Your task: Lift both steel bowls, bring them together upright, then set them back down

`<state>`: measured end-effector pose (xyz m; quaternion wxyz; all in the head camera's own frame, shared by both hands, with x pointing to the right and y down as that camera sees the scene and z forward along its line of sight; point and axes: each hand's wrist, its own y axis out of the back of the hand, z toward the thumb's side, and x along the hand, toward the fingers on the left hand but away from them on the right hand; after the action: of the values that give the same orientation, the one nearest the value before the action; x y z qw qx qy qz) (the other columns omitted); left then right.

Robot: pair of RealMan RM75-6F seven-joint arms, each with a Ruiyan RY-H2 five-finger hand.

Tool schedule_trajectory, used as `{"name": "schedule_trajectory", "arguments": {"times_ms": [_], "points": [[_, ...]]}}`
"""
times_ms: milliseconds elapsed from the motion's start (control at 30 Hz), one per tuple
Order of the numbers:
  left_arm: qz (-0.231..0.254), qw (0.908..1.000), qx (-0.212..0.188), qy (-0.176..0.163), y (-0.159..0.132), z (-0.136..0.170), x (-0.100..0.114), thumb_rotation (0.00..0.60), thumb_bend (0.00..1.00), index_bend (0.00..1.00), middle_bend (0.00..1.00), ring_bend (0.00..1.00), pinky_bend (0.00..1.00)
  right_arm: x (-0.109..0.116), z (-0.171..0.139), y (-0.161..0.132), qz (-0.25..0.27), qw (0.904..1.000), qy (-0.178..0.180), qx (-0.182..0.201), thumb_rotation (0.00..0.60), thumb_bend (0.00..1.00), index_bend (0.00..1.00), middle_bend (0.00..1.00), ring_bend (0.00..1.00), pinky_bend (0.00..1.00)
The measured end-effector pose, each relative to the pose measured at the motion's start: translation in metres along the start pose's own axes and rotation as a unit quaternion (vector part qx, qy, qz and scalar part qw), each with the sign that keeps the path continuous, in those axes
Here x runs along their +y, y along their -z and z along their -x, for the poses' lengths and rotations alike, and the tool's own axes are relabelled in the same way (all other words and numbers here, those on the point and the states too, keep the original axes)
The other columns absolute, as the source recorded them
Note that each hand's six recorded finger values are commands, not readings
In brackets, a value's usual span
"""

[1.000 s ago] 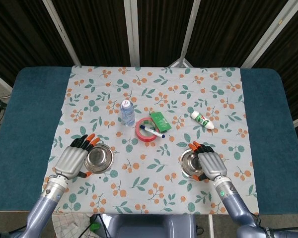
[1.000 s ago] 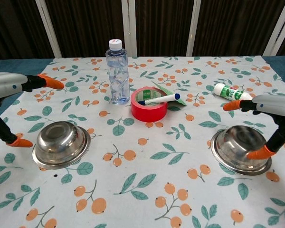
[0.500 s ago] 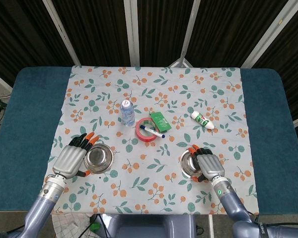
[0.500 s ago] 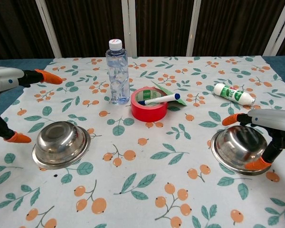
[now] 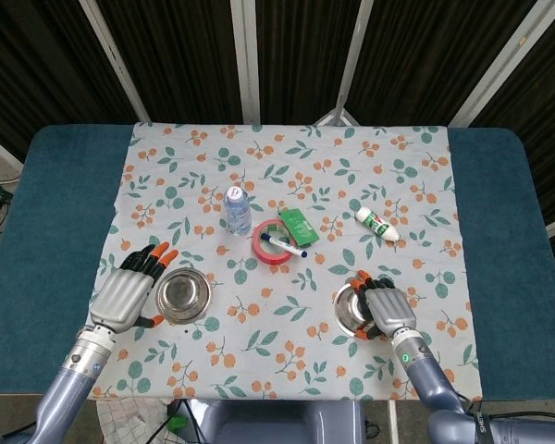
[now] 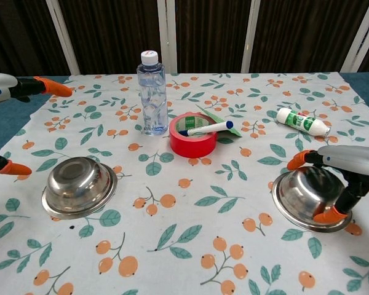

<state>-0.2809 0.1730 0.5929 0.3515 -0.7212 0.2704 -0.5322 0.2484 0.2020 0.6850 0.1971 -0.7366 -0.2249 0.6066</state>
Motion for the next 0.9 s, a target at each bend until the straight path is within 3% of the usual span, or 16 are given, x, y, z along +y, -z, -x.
{"name": "schedule_trajectory", "arguments": {"times_ms": [133,400,633,900], "points": [[0.004,1.0000,0.003,-0.004,0.0029,0.0007,0.0031,0.600,0.00,0.05,0.00,0.00,0.11,-0.0012,0.0002,0.0021,0.000,1.0000,0.000,-0.003,0.600,0.23,0.17,0.03,0.23,0.31],[0.005,0.9999,0.003,-0.008,0.0037,0.0014,0.0050,0.600,0.00,0.05,0.00,0.00,0.11,-0.0029,-0.0005,0.0048,0.001,1.0000,-0.003,-0.005,0.600,0.23,0.18,0.04,0.30,0.47],[0.004,0.9999,0.004,-0.010,0.0028,0.0009,0.0053,0.600,0.00,0.05,0.00,0.00,0.11,-0.0006,-0.0002,0.0057,0.002,1.0000,0.004,-0.005,0.600,0.23,0.28,0.20,0.37,0.50],[0.005,0.9998,0.009,-0.016,0.0041,0.0000,0.0074,0.600,0.00,0.05,0.00,0.00,0.11,-0.0017,-0.0003,0.0027,0.002,1.0000,0.005,0.003,0.600,0.23,0.37,0.26,0.37,0.50]]}}
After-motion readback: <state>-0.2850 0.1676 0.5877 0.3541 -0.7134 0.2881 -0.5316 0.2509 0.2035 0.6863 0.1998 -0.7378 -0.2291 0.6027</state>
